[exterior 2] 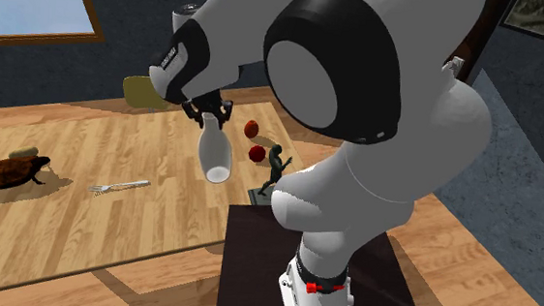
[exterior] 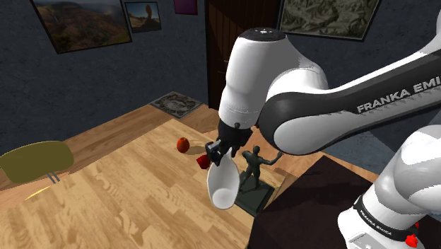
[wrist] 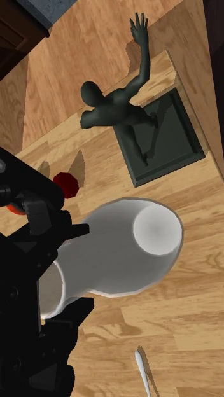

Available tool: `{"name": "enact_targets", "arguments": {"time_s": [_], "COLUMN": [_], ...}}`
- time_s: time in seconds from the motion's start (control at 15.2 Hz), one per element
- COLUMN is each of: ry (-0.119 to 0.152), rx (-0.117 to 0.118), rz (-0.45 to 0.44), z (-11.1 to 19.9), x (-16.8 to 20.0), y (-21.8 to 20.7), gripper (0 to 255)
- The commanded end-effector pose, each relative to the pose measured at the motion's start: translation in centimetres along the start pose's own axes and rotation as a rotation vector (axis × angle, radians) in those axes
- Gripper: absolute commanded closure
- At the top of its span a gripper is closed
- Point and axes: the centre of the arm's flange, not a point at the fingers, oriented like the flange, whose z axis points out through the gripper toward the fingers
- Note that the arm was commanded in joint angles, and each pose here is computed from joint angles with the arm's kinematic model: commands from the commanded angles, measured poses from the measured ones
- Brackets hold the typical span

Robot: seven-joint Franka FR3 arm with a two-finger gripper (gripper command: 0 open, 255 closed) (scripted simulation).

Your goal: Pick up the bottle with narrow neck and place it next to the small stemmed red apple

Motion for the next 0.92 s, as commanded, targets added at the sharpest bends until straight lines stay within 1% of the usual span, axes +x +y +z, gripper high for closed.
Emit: {"name": "enact_targets", "arguments": {"time_s": [0.0,0.86], "ry": [0.0,0.0], "rx": [0.0,0.0], "rz": [0.0,0.0], "z": [-1.2,-7.9], "x": [0.3,1.8], "y": [-0.1,-0.2], "gripper": [255,255]}}
